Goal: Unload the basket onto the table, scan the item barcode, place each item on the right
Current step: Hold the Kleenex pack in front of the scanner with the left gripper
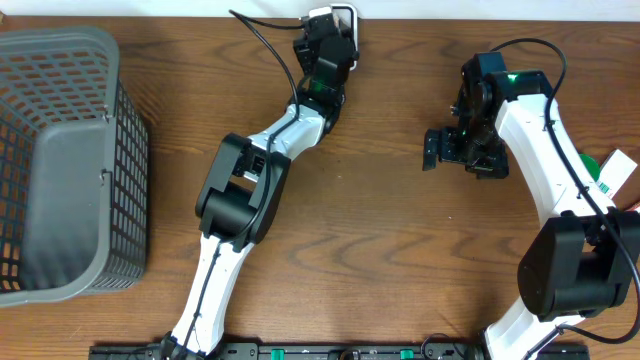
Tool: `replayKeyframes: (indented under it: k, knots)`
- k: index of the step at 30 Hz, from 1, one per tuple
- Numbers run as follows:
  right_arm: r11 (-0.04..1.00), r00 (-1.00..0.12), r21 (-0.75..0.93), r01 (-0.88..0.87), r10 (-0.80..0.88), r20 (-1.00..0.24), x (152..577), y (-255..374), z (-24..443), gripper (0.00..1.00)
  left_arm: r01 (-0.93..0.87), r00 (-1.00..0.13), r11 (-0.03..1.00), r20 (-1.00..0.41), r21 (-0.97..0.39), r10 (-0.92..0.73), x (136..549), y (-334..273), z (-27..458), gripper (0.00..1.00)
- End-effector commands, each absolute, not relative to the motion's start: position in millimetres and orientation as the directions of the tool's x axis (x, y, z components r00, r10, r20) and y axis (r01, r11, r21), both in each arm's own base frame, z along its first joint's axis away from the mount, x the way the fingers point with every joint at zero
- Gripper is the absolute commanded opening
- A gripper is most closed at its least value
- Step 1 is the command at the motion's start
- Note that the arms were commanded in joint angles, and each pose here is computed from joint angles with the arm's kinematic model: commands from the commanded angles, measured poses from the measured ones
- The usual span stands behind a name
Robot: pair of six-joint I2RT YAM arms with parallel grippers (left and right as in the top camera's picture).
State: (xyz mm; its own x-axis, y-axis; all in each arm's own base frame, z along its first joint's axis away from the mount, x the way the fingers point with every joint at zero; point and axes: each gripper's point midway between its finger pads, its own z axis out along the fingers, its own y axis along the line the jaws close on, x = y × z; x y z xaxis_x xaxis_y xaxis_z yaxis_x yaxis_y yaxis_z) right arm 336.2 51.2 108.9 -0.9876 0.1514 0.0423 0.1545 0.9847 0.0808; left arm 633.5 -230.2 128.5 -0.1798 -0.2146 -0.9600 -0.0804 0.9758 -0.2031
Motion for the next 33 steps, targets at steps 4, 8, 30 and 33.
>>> replayKeyframes:
  k: [4,8,30,33]
  knots:
    - [0.985,-0.988,0.072,0.154,0.153,0.028,335.9,50.5,112.3,0.99,-0.034,-0.178,0.998,-0.982,-0.055,-0.06,631.9,-246.9,123.0,0.74]
    - [0.985,-0.988,0.072,0.154,0.153,0.027,336.1,50.5,112.3,0.99,-0.02,-0.174,0.999,-0.984,-0.044,-0.047,629.4,-254.3,123.3,0.74]
    - [0.986,-0.989,0.076,0.151,0.151,0.01,340.3,51.6,112.3,0.99,-0.011,-0.141,0.999,-0.989,-0.04,-0.041,636.4,-261.6,111.3,0.73]
    - [0.985,-0.988,0.077,0.152,0.151,0.01,340.4,51.6,112.3,0.99,-0.014,-0.141,1.0,-0.99,-0.014,-0.016,637.2,-259.0,111.3,0.73]
